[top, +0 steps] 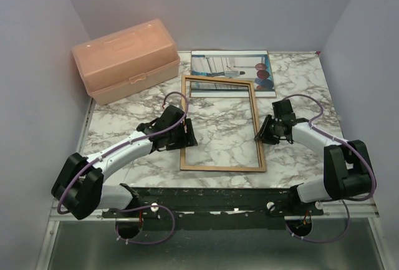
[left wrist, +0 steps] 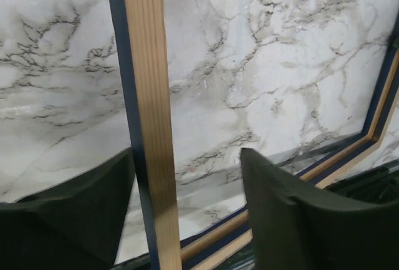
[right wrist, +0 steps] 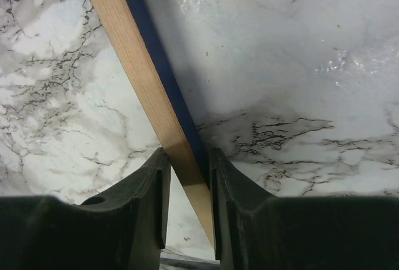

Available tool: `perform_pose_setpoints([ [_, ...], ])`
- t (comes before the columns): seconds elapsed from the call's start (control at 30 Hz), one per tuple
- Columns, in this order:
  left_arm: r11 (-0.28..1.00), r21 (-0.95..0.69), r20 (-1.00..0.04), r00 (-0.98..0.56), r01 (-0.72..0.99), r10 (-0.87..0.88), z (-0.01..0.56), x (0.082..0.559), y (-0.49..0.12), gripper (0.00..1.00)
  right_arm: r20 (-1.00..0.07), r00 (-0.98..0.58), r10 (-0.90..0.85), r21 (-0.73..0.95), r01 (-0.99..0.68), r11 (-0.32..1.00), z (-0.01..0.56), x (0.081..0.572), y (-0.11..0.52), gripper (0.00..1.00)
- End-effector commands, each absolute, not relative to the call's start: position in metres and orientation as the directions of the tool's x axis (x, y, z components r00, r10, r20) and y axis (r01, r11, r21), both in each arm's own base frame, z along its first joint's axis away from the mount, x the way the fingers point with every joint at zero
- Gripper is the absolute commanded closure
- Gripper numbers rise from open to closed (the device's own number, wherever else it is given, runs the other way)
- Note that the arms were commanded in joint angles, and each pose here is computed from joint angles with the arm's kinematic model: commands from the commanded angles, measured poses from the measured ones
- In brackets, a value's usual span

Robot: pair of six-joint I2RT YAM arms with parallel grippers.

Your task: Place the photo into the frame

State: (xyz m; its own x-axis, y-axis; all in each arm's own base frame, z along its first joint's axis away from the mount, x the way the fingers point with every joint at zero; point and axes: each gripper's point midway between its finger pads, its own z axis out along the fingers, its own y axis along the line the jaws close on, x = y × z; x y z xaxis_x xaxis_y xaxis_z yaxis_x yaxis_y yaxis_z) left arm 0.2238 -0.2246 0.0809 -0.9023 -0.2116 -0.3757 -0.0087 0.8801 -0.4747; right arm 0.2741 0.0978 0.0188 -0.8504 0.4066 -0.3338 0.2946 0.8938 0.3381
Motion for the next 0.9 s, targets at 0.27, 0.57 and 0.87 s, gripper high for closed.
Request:
perform_pose_setpoints([
  [0.27,0.948,-0.319,-0.578,-0.791,-0.008,-0.201,0.13,0.233,-0.182,0.08,-0.258,-0.865,0.431,0.318,0.346,0.883,0.005,0.246,0.096,0.99],
  [0.57,0.935,-0.353,-0.64,-0.736,0.026,-0.221,0.143,0.23,-0.173,0.06,-0.27,-0.873,0.406,0.3,0.324,0.897,0.014,0.242,0.092,0.99],
  [0.87,0.99,-0.135,-0.572,-0.819,0.043,-0.042,0.104,0.247,-0.173,0.1,-0.298,-0.86,0.414,0.316,0.32,0.893,0.031,0.242,0.092,0.5],
])
